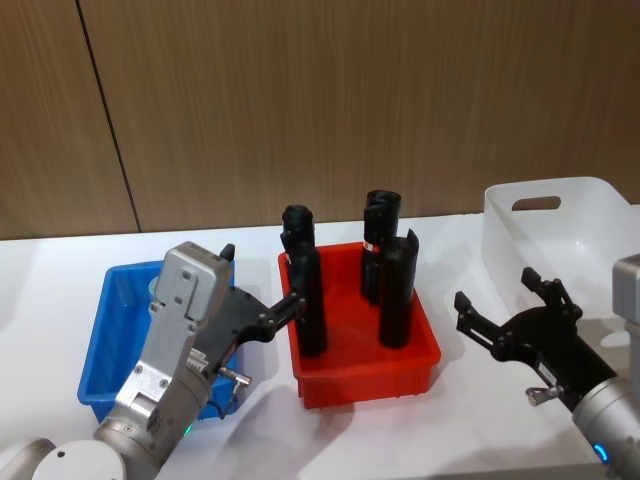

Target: Pick the cotton swabs from the blue box and place them into the white box.

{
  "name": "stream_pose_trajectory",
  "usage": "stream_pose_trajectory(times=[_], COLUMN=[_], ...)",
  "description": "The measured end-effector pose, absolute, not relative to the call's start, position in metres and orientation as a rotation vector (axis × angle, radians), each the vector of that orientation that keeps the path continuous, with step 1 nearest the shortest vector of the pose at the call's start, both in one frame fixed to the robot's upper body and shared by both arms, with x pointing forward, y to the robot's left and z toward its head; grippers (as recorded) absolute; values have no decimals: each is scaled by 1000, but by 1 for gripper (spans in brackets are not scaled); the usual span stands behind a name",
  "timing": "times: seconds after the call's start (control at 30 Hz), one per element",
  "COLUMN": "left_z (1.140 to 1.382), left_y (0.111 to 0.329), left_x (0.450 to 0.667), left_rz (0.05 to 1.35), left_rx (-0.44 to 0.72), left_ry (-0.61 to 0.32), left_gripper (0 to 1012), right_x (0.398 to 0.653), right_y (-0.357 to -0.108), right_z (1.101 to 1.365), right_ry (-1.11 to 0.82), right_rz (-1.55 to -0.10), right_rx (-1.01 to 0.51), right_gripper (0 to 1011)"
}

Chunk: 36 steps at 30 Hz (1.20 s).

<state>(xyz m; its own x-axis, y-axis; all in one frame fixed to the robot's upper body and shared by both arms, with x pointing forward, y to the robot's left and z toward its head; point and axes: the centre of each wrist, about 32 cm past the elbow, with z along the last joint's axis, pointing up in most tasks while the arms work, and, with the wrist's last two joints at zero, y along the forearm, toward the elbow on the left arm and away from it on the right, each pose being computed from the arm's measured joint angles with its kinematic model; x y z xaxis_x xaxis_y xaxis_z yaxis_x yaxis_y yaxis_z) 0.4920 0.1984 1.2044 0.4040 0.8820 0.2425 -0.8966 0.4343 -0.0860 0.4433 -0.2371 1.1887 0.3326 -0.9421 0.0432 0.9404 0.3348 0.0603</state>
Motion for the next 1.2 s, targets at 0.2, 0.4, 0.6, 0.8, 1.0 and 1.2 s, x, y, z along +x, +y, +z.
stream_pose_trajectory(times=[0.2, 0.4, 0.6, 0.8, 1.0, 1.2], left_z=[1204, 1204, 1204, 1204, 1204, 1204], left_y=[198, 198, 198, 198, 198, 198], left_x=[492, 492, 492, 492, 492, 492], left_rz=[1124, 1124, 1124, 1124, 1124, 1124], left_rx=[61, 61, 61, 61, 61, 61], left_ry=[-268, -268, -268, -268, -268, -268], left_gripper=[1004, 1004, 1004, 1004, 1004, 1004], right_x=[443, 443, 443, 443, 443, 443], right_y=[-237, -237, -237, -237, -237, -237], right_z=[1189, 1189, 1189, 1189, 1189, 1189], right_ry=[-75, -75, -75, -75, -75, -75], right_rz=[-1229, -1229, -1229, -1229, -1229, -1229], right_rx=[26, 26, 26, 26, 26, 26], right_gripper=[1001, 1002, 1001, 1002, 1002, 1001])
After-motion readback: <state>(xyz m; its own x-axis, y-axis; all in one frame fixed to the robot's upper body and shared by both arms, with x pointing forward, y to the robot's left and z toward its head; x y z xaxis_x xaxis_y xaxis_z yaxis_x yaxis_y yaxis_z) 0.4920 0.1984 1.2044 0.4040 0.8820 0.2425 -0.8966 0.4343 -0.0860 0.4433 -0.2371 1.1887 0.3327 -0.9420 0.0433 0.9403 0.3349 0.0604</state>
